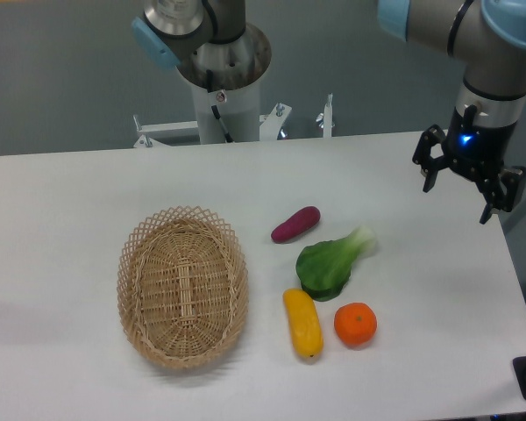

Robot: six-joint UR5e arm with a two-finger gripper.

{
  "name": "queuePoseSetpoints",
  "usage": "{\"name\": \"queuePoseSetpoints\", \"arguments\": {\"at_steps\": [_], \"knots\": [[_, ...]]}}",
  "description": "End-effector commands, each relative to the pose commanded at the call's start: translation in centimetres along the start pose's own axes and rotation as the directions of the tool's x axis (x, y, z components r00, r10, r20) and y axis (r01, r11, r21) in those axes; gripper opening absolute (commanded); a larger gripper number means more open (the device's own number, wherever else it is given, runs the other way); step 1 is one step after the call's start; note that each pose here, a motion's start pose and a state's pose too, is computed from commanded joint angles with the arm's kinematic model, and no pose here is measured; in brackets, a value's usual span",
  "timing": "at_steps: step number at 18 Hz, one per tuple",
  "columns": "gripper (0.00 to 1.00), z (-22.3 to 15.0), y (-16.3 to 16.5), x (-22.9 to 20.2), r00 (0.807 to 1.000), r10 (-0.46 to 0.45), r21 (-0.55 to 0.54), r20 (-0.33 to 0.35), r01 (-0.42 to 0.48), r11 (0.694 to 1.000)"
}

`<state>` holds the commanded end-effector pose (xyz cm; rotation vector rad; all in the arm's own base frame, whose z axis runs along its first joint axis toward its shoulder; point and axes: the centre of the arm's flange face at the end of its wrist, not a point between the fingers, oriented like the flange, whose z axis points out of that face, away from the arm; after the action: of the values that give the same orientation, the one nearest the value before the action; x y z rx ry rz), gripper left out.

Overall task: Pick up the green vegetable from the table
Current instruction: 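Move the open gripper over the green bok choy and lower it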

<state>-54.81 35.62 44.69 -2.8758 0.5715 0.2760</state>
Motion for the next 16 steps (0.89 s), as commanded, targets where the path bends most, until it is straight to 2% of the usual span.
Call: {"name": "queuePoseSetpoints", "arguments": {"at_steps": [3,12,16], "knots": [[1.00,0.0,0.1,0.1,1.000,0.001,0.000,-0.001,-0.001,1.000],[1.00,2.6,0.5,2.2,0.998,-0.017,0.010,-0.063,0.017,1.000],[1.00,3.9,0.4,3.1,0.998,-0.067,0.008,-0.010,0.067,0.998]]}}
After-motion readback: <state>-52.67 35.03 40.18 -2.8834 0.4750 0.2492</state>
